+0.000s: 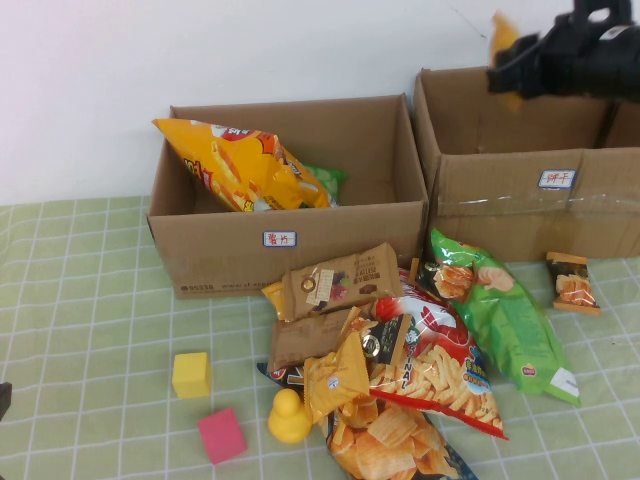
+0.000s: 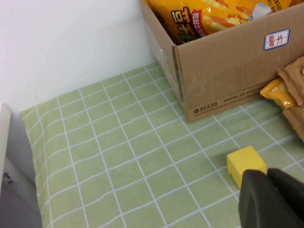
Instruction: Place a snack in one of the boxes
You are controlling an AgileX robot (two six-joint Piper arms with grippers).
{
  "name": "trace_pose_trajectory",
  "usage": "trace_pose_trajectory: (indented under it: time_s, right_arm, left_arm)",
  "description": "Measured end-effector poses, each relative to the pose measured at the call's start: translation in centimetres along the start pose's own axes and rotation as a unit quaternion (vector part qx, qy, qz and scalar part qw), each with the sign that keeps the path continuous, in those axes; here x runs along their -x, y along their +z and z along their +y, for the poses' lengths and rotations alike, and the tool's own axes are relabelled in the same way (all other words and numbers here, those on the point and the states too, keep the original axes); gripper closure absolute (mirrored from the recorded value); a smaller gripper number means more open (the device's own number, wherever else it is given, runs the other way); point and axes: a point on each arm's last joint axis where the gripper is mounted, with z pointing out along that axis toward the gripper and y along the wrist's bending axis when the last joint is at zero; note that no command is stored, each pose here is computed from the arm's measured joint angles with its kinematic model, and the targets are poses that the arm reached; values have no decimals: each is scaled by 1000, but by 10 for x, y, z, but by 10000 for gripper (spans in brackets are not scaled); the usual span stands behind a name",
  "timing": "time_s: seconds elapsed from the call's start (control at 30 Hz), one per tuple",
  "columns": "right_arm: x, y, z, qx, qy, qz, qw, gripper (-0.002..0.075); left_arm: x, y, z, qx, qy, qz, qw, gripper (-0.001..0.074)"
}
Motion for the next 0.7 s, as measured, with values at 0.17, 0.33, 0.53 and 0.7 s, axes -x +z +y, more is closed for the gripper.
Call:
trace_pose_trajectory:
  time_s: [0.17,0.33,0.53,0.7]
  right_arm:
    - [-5,6,6,40,3,44,998,250]
    - [5,-3,12,71,0,61,996,241]
    - [35,-48,20,102,-23,55,993,448]
    - [51,-98,29,138,-76,92,983,679]
  left_arm:
    - [0,0,0,0,0,1,1000,737]
    - [0,0,0,0,0,1,1000,737]
    - [0,0,0,0,-1,1,1000,737]
    - [0,0,0,-1,-9,1,1000,737]
